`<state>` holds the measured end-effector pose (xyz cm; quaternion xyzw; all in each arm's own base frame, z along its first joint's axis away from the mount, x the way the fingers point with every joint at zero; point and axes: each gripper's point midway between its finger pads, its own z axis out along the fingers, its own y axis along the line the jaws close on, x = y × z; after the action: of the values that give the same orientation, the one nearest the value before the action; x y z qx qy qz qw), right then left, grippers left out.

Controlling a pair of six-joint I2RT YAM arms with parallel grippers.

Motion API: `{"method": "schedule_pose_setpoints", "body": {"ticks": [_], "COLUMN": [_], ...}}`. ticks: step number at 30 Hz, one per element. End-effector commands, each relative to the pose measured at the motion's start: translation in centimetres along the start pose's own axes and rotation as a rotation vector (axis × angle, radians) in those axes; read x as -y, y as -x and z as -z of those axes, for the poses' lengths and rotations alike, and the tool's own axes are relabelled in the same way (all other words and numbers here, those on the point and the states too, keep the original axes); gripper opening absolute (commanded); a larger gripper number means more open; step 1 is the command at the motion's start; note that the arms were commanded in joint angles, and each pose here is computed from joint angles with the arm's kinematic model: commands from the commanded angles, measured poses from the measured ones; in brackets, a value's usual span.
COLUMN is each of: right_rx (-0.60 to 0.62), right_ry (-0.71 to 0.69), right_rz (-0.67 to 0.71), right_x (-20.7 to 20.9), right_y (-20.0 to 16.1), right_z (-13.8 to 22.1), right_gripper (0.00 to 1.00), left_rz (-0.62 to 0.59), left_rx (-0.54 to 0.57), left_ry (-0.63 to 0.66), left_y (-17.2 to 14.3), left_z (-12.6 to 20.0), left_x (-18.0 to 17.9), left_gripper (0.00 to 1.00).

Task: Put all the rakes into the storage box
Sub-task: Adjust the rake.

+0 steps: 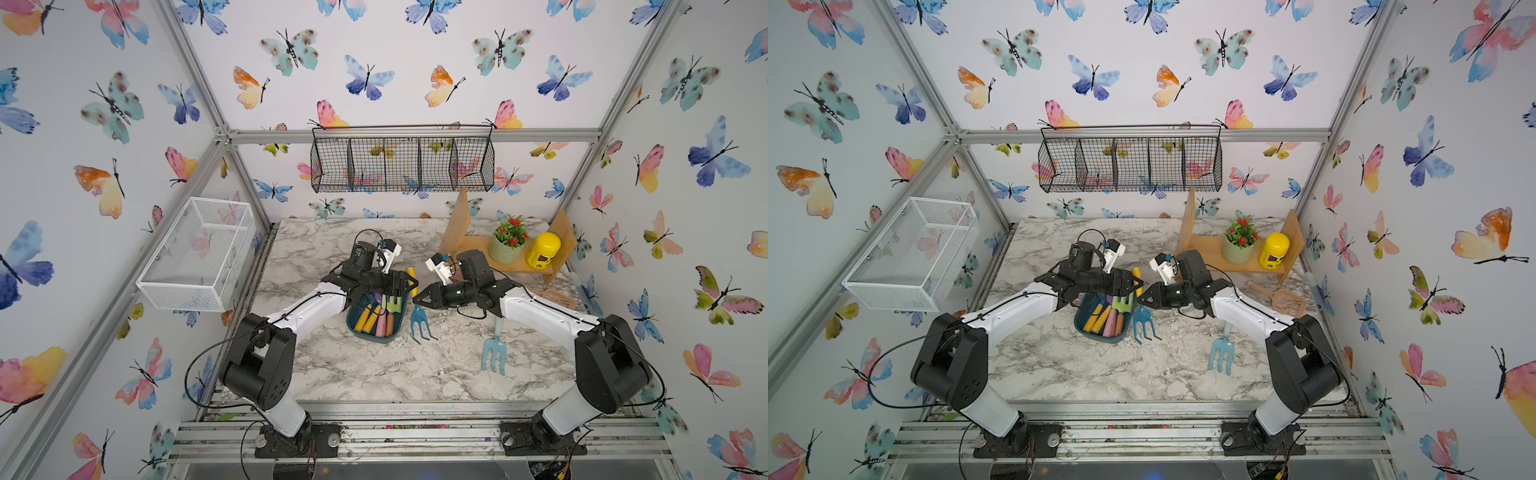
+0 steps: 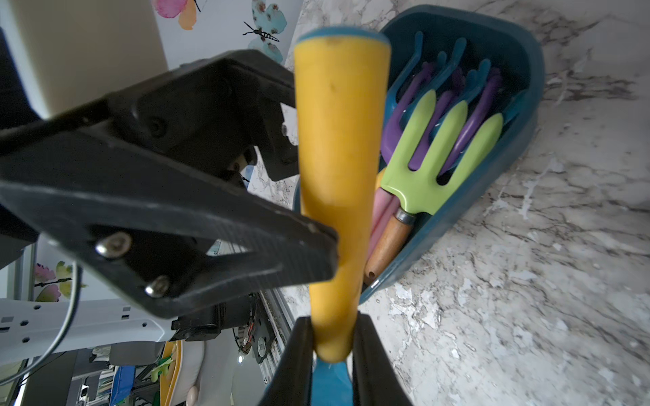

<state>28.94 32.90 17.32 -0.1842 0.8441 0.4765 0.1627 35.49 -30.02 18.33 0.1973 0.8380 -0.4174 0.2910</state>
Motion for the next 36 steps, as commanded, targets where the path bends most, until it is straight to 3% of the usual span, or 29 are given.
{"method": "schedule_pose_setpoints", "body": {"ticks": [1, 5, 6, 7, 9, 14, 16, 19, 21, 24, 30, 36], "right_rx": [0.017, 0.027, 0.028, 0.030, 0.030, 0.033, 0.043, 0.053, 0.054, 0.042, 0.039, 0.028], "right_ry": [0.076, 0.089, 0.093, 0.094, 0.094, 0.080, 0.074, 0.047, 0.027, 0.007, -0.013, -0.030], "right_rz": [0.078, 0.094, 0.097, 0.096, 0.094, 0.088, 0.092, 0.083, 0.071, 0.056, 0.047, 0.035], "right_x": [-2.7, -3.6, -3.8, -3.8, -3.8, -3.7, -3.8, -3.3, -2.9, -2.1, -1.6, -1.1], "right_y": [1.6, 2.5, 2.6, 2.7, 2.8, 3.2, 3.4, 3.5, 3.4, 3.1, 2.9, 2.7], "right_z": [-0.1, -0.3, -0.3, -0.3, -0.5, -0.5, -0.4, -0.3, -0.4, -0.7, -0.8, -1.1], "right_gripper": [0.01, 0.01, 0.02, 0.02, 0.03, 0.05, 0.11, 0.37, 0.45, 0.48, 0.49, 0.49], "left_rz": [-0.028, -0.024, -0.024, -0.022, -0.015, 0.013, 0.020, 0.019, 0.014, -0.001, -0.053, -0.042], "left_rx": [-0.007, -0.009, -0.008, -0.009, -0.007, -0.002, 0.014, 0.057, 0.086, 0.120, 0.108, 0.110], "left_ry": [-0.044, -0.048, -0.053, -0.057, -0.056, -0.067, -0.054, -0.036, -0.016, 0.069, 0.382, 0.384], "left_y": [0.2, 0.0, 0.0, 0.0, 0.0, 0.0, 0.5, 2.0, 3.1, 4.6, 4.8, 4.7], "left_z": [-0.6, -0.7, -0.7, -0.7, -0.6, -0.3, 0.2, 1.6, 2.7, 4.4, 6.3, 6.4], "left_x": [0.9, 0.9, 1.0, 1.1, 1.1, 0.8, 0.6, 0.2, -0.3, -1.9, -7.0, -7.0], "left_gripper": [0.68, 0.62, 0.56, 0.38, 0.19, 0.01, 0.00, 0.00, 0.00, 0.00, 0.00, 0.00]}}
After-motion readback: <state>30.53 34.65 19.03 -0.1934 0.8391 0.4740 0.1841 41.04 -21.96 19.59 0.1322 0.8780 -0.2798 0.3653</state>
